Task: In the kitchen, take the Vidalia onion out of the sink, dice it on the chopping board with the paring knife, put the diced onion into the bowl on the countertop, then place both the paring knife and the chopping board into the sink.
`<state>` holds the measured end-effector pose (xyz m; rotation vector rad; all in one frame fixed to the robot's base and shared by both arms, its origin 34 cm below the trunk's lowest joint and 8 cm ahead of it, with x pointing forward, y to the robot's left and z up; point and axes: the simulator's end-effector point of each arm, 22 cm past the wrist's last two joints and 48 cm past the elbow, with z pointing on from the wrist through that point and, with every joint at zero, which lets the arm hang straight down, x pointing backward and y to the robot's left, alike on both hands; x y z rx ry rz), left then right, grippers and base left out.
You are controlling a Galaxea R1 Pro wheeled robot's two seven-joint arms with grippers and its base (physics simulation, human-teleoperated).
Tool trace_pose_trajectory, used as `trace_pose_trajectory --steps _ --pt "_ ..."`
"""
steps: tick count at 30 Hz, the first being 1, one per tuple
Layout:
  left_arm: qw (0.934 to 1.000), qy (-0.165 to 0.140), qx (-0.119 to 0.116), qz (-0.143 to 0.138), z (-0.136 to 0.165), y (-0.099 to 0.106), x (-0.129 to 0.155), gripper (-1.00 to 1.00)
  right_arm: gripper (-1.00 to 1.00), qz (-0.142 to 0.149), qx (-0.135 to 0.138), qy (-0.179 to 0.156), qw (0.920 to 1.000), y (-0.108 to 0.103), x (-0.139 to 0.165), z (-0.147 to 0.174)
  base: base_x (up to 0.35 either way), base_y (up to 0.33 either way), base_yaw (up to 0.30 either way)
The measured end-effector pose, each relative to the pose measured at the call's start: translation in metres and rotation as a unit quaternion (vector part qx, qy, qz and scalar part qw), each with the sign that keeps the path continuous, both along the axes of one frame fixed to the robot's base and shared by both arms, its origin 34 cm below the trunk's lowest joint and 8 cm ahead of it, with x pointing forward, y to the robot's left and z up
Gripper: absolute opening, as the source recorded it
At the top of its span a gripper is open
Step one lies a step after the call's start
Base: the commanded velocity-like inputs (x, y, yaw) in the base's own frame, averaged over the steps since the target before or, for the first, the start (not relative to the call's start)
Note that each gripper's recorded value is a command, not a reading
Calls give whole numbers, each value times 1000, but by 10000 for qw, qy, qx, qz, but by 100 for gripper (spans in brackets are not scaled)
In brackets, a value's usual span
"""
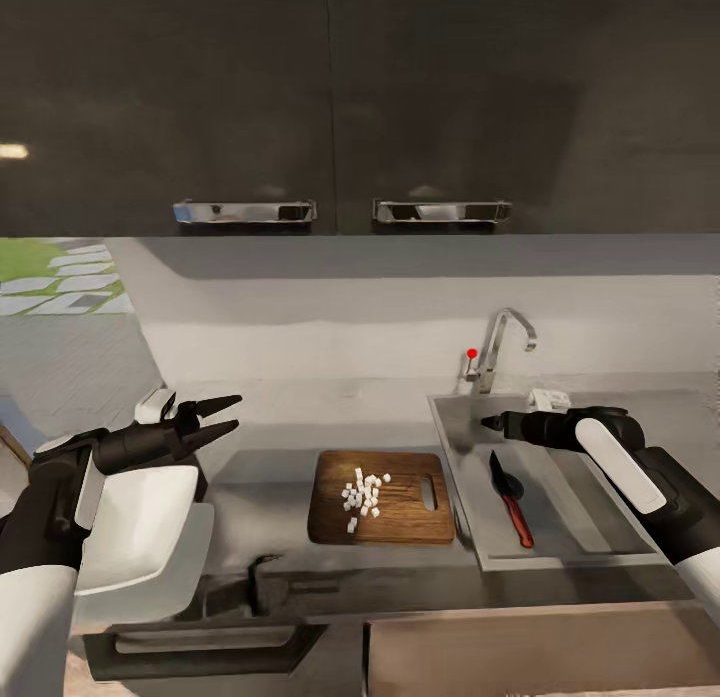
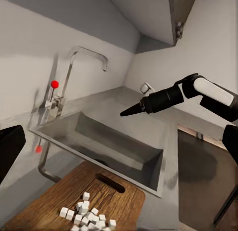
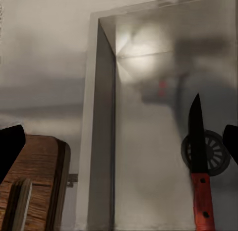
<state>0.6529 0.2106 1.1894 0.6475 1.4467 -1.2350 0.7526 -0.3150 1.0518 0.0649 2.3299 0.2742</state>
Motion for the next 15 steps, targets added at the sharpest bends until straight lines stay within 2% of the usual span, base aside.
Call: trace_pose_trajectory --steps 5,15 --pt "10000 -2 0 0 0 0 0 100 100 0 2 -2 10000 0 0 0 -187 0 0" --pt "10000 -3 0 0 0 0 0 100 100 -1 1 -3 10000 0 0 0 -14 0 0"
